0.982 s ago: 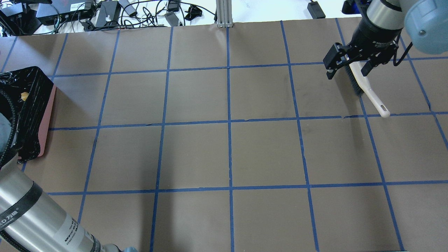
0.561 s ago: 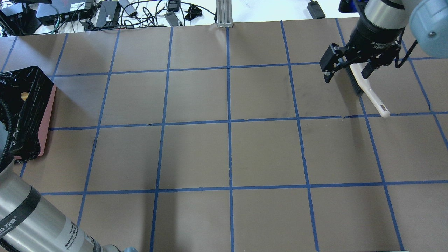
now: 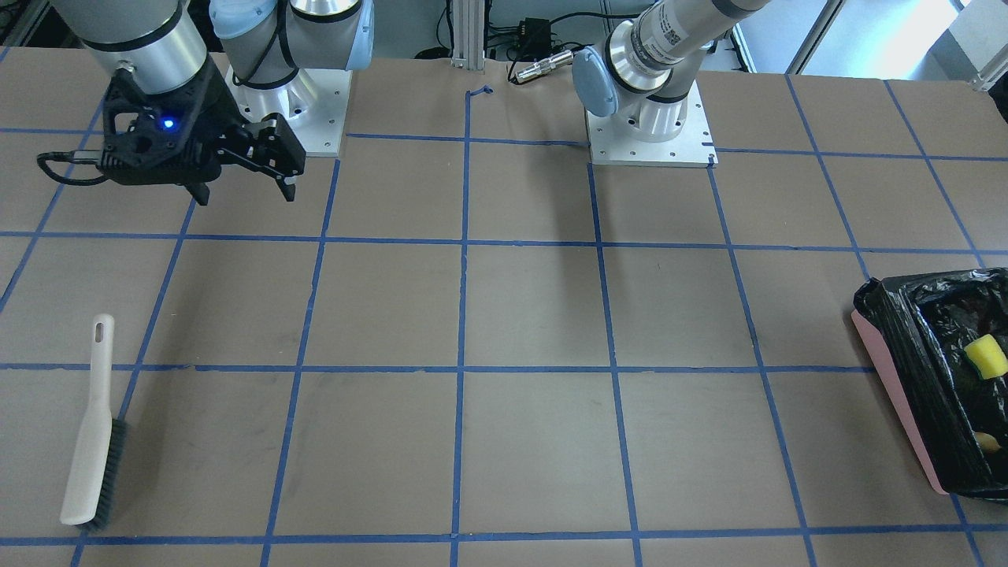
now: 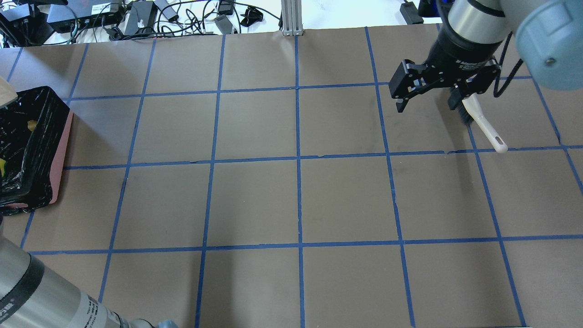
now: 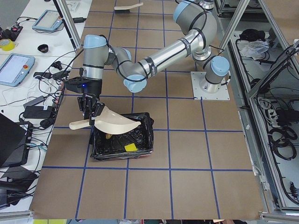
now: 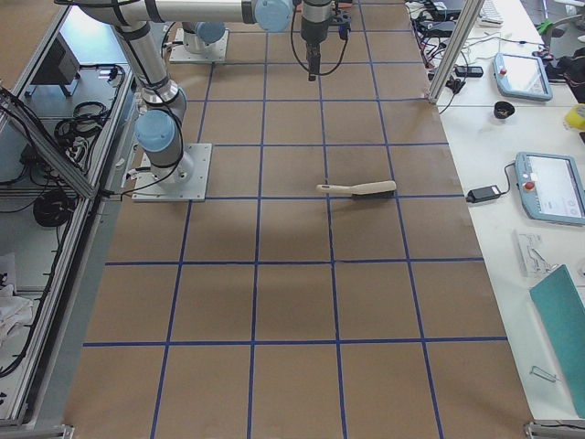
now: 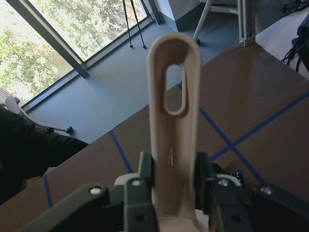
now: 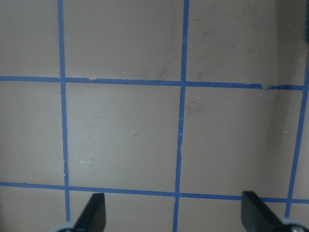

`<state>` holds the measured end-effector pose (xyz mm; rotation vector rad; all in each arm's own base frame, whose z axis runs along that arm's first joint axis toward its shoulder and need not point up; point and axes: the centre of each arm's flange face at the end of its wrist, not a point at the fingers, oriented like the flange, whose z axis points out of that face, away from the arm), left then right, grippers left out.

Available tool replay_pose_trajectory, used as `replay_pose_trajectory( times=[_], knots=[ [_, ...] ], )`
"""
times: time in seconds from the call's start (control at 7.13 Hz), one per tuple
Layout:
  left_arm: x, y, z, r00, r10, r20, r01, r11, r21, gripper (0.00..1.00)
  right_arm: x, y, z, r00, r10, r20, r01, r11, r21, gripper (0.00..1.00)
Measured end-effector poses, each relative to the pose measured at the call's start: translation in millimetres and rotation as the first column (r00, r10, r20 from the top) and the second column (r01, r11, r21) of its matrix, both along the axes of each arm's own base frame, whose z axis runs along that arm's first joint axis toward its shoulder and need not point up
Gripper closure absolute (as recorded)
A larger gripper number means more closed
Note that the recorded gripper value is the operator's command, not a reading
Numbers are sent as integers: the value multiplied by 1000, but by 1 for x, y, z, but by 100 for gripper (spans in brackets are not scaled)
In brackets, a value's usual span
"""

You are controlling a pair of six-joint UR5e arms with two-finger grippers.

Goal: Sweep and dump trash into bin

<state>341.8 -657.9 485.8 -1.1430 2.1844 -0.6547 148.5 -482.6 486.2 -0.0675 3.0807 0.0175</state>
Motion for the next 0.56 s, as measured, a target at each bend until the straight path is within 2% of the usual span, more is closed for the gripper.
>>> replay_pose_trajectory(
  times=[0.14,0.28,0.56],
  knots=[
    [-10,0,-1,994,33,-99,-37,999,-38,100,12,3,-3,1000,5,4,-5,1000,6,0],
    [-33,-5,-5,973,75,-220,-94,992,-80,100,16,3,-8,1000,6,-2,-6,1000,17,0],
    [-90,-19,-13,908,166,-385,-223,969,-108,100,17,-2,-20,1000,15,-15,-14,999,37,0]
  ],
)
